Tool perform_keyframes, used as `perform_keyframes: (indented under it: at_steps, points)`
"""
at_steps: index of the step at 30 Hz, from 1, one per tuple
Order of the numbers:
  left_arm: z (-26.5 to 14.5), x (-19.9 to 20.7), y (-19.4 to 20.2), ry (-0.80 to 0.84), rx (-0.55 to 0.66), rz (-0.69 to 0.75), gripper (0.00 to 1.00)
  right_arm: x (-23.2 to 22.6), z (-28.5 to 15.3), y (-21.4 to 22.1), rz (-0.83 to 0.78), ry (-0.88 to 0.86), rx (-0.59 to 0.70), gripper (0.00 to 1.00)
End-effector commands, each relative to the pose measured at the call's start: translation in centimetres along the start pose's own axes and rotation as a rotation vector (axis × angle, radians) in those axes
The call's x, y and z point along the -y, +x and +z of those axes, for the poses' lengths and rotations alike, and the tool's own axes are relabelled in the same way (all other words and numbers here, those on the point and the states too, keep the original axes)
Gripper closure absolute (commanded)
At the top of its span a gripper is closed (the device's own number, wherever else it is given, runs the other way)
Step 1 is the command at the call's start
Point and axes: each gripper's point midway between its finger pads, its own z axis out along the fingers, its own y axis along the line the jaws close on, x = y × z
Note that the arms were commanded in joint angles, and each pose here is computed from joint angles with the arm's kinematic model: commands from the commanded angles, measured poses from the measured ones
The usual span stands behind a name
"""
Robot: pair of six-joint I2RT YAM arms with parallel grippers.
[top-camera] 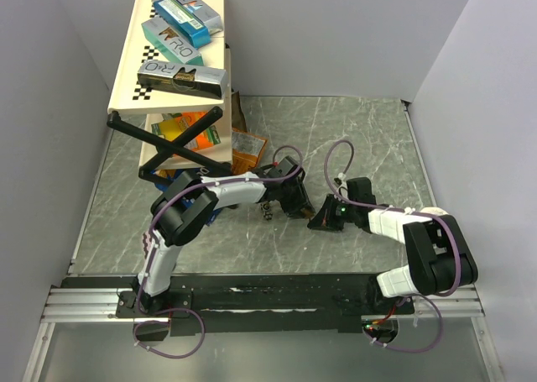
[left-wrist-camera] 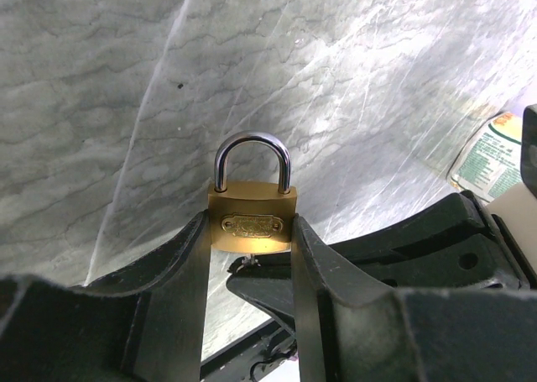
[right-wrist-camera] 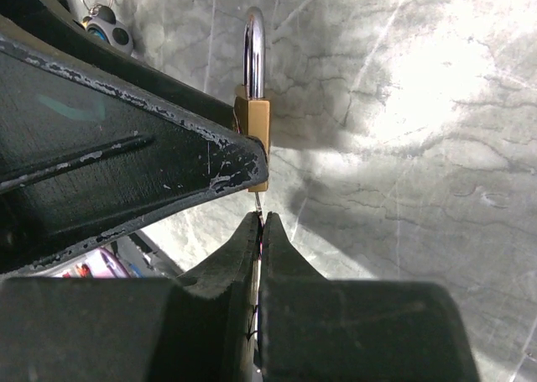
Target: Unlock with the key
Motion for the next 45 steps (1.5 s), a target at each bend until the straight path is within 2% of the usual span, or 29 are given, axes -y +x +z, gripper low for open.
perform_keyframes:
  at_steps: [1, 13, 25, 45]
  points:
    - [-3.1, 1.4, 7.4, 0.012, -0.238, 0.029, 0.99, -4.5, -1.1, -9.2, -0.174, -0.071, 0.294, 1.0]
    - [-4.1, 2.5, 8.5, 0.051, -0.225, 0.063, 0.99, -4.5, -1.2, -9.2, -0.185, -0.054, 0.267, 1.0]
    - [-4.5, 2.6, 10.0, 0.047, -0.245, 0.092, 0.99, -6.9, -2.7, -11.0, -0.17, -0.103, 0.339, 1.0]
    - [-5.7, 2.7, 10.7, 0.078, -0.262, 0.102, 0.99, -7.8, -4.1, -12.1, -0.14, -0.096, 0.381, 1.0]
